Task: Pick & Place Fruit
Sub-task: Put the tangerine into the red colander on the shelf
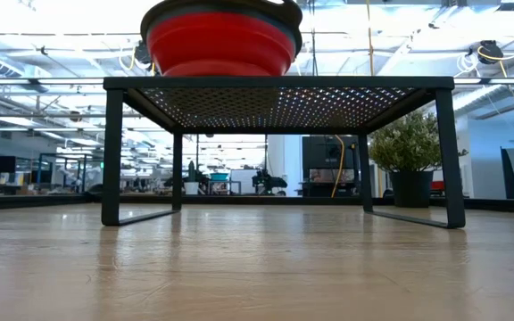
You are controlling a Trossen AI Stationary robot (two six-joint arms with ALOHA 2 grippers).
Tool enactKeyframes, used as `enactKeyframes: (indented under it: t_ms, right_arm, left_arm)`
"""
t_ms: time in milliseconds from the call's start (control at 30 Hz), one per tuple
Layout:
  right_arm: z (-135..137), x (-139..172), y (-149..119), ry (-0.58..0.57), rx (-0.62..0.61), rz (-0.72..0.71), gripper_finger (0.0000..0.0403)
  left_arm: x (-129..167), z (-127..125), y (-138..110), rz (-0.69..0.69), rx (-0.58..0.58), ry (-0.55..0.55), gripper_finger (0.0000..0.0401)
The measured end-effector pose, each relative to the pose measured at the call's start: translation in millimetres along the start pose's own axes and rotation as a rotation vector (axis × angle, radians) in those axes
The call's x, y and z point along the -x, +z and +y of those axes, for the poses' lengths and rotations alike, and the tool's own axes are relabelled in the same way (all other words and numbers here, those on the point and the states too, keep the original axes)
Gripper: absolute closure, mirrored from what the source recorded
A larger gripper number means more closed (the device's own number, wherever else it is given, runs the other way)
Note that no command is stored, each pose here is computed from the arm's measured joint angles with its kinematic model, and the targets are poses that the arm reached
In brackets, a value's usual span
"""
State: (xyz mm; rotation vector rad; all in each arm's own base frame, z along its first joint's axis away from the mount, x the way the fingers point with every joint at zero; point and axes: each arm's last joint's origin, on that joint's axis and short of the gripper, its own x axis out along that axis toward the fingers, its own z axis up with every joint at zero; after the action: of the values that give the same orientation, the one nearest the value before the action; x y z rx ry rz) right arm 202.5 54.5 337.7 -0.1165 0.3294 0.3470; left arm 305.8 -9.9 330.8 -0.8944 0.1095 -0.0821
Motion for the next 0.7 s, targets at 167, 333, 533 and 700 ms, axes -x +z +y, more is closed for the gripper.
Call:
enactKeyframes:
  t_ms: [167, 333, 533, 700]
  right_arm:
    - [-2, 13, -26, -0.031, -0.026, -0.082, 0.0403]
    - [-1, 25, -49, -0.053, -0.023, -0.155, 0.0403]
    - [1, 40, -67, -0.066, -0.084, -0.189, 0.0403]
    - [3, 46, -82, -0.069, -0.099, -0.248, 0.0403]
  left_arm:
    - [1, -1, 11, -0.078, -0.026, -0.043, 0.0290]
    - [3, 1, 23, -0.146, -0.038, -0.068, 0.0290]
    - [5, 3, 32, -0.192, -0.133, -0.071, 0.0290]
    - [7, -3, 37, -0.233, -0.314, -0.144, 0.0290]
